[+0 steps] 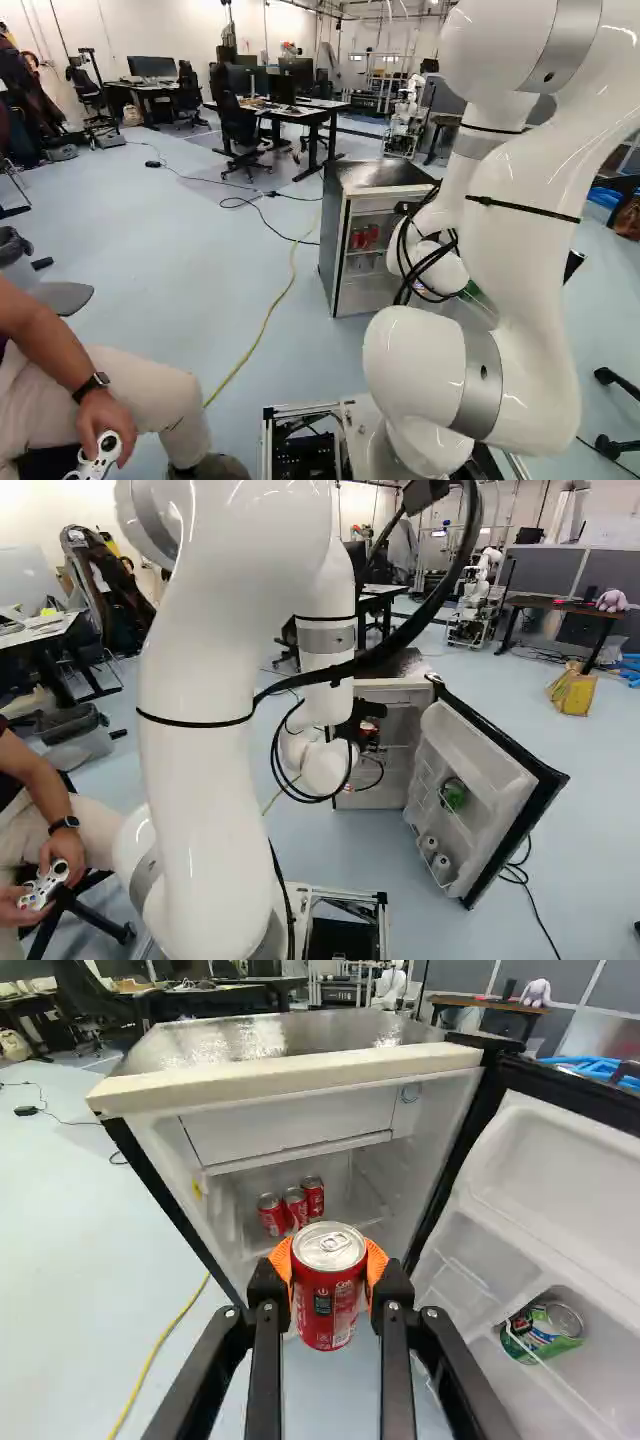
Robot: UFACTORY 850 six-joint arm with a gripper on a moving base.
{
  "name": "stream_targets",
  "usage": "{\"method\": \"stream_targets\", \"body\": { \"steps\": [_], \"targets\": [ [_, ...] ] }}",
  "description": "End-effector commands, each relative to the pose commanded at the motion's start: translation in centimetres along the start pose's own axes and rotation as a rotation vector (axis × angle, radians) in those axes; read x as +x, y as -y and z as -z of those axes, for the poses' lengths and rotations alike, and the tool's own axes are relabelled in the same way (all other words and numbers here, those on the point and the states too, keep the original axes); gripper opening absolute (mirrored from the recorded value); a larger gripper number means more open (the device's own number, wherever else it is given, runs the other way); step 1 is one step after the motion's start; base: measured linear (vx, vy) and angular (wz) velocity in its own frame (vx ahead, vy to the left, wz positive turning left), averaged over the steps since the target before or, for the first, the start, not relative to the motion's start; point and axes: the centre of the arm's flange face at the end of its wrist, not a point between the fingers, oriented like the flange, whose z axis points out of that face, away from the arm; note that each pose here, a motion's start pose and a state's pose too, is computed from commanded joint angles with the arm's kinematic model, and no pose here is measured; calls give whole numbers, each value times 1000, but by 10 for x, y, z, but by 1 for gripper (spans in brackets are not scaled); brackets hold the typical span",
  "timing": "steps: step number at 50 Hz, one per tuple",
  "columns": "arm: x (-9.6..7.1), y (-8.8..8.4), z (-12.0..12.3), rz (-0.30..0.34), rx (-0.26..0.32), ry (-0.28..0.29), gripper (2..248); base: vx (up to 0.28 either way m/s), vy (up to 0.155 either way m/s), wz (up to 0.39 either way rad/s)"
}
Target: Grab a drink from the fridge
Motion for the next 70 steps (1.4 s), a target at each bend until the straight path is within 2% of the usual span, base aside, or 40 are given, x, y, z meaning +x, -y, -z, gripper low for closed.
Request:
{"method": "stream_targets", "body": {
  "steps": [70],
  "targets": [
    [69,8,-5,54,18,-104,91,0,0,0]
  ]
}}
